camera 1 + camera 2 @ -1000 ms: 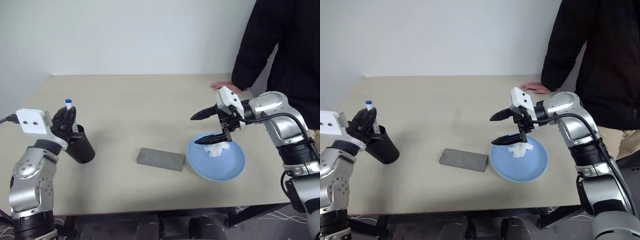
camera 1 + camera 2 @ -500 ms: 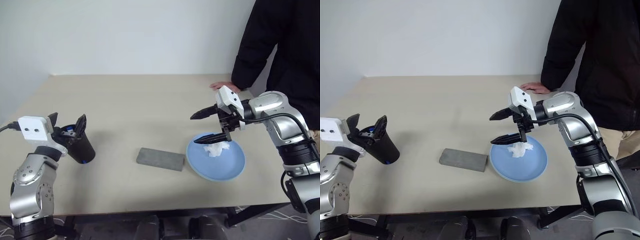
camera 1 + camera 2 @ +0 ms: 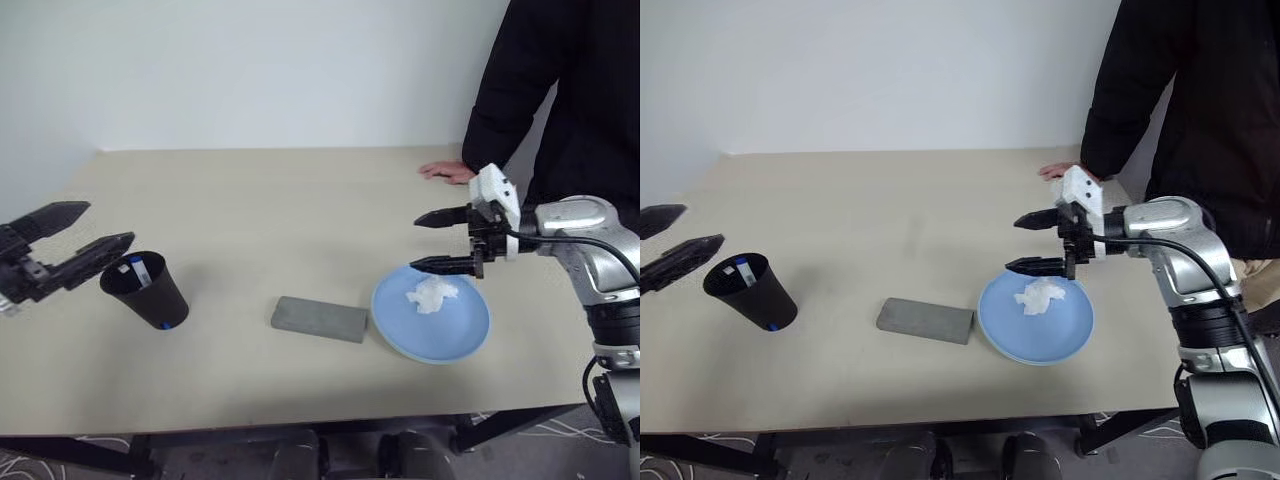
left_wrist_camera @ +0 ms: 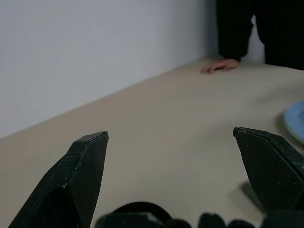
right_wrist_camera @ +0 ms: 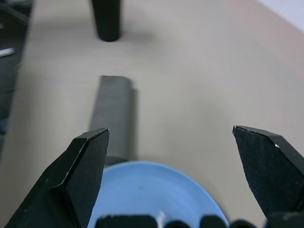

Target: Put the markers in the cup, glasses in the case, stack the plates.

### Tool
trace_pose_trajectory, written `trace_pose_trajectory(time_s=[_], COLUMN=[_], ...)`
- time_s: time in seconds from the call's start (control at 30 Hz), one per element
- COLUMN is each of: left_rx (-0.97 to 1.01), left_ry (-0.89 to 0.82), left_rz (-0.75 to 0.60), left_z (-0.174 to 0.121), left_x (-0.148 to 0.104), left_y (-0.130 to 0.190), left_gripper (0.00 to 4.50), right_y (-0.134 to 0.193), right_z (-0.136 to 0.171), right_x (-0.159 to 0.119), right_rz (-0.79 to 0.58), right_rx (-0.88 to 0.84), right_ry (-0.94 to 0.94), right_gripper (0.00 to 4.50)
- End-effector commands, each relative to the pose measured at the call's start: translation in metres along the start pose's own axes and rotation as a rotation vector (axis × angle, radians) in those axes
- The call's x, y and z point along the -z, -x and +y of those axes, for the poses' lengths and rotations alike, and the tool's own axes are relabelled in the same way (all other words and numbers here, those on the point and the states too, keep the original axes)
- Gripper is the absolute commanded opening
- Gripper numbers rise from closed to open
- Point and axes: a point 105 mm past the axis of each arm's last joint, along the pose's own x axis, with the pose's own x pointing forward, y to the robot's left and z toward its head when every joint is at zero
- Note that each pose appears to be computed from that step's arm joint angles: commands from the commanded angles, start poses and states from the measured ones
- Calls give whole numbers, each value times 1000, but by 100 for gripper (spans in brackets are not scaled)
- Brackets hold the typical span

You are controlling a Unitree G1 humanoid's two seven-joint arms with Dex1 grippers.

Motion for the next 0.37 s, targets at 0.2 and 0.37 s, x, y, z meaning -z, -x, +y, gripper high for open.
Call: trace_pose_trajectory(time_s=[0.2, 0.37], left_rx=[145, 187], left_ry=[40, 78], left_rz=[116, 181], left_z=[-10, -19], left_x=[20, 44], left_y=[23, 28], left_gripper=[448, 448], right_y=[3, 11], right_z=[17, 18], right_x=[6, 11], right_rz=[-3, 2], right_rx=[31, 40], right_ry=[-51, -67], right_gripper=[450, 450])
